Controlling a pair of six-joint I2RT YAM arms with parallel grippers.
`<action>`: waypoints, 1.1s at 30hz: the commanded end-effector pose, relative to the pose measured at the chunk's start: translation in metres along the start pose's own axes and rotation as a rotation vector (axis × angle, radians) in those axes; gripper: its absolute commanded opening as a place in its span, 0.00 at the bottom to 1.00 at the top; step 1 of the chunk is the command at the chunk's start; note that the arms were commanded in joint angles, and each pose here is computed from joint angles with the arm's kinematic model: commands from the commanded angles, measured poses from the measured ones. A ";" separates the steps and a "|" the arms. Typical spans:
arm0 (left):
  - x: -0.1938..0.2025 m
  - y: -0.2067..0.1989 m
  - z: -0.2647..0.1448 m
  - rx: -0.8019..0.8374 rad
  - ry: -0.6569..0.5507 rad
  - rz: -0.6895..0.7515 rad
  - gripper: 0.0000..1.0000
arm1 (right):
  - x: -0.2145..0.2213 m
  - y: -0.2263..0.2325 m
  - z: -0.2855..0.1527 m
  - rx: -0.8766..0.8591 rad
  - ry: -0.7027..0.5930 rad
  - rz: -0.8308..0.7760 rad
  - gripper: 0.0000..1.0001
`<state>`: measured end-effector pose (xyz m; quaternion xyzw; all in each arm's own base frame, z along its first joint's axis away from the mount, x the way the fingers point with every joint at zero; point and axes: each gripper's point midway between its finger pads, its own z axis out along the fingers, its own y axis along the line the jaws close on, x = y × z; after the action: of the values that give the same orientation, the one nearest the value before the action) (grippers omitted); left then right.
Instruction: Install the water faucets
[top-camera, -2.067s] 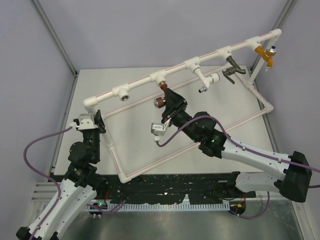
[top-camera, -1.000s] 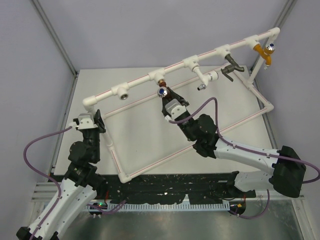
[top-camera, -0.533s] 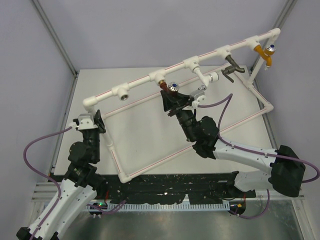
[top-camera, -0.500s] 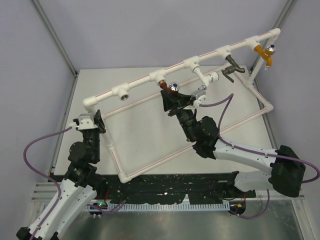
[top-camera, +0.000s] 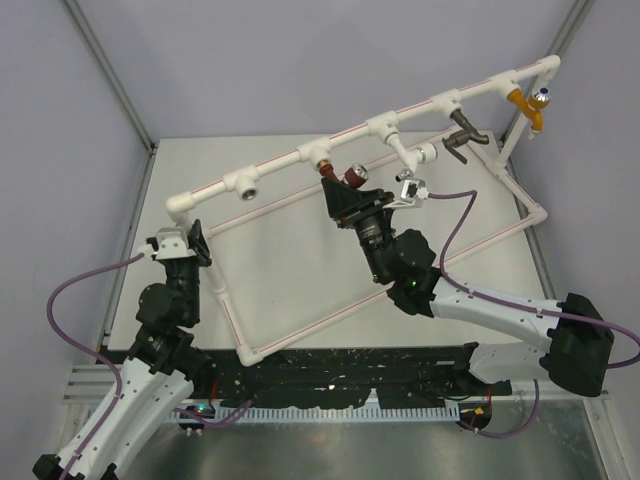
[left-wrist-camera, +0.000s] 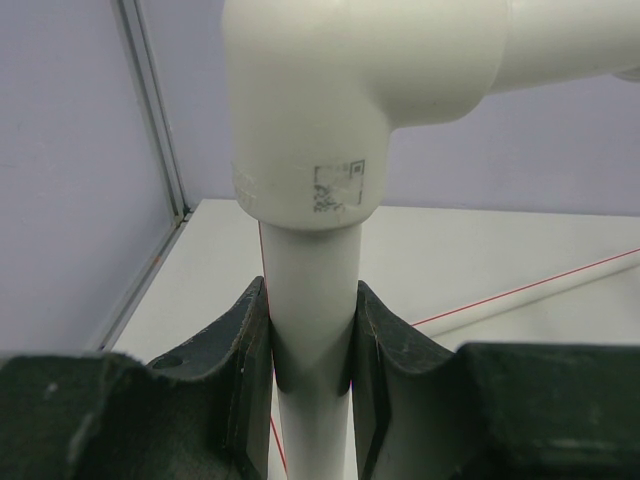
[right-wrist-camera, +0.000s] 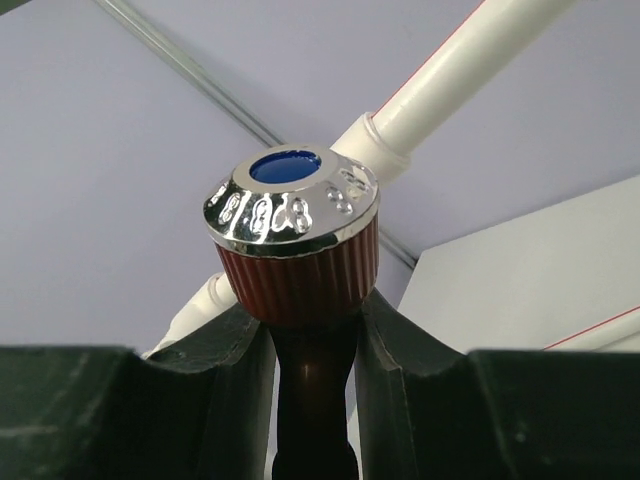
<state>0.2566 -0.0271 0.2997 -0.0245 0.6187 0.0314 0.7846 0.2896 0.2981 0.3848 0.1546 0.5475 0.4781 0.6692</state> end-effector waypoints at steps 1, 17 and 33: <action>-0.004 -0.011 -0.004 0.069 -0.012 0.000 0.00 | 0.024 -0.015 0.008 0.162 0.055 0.317 0.05; -0.004 -0.011 -0.004 0.070 -0.011 0.003 0.00 | 0.023 -0.007 0.006 0.224 0.004 0.840 0.05; -0.003 -0.010 -0.004 0.065 -0.010 0.007 0.00 | 0.000 -0.004 0.002 0.128 -0.088 0.824 0.45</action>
<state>0.2564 -0.0271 0.2998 -0.0237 0.6186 0.0315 0.7847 0.2831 0.3009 0.3905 0.4042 0.4605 0.6621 0.4315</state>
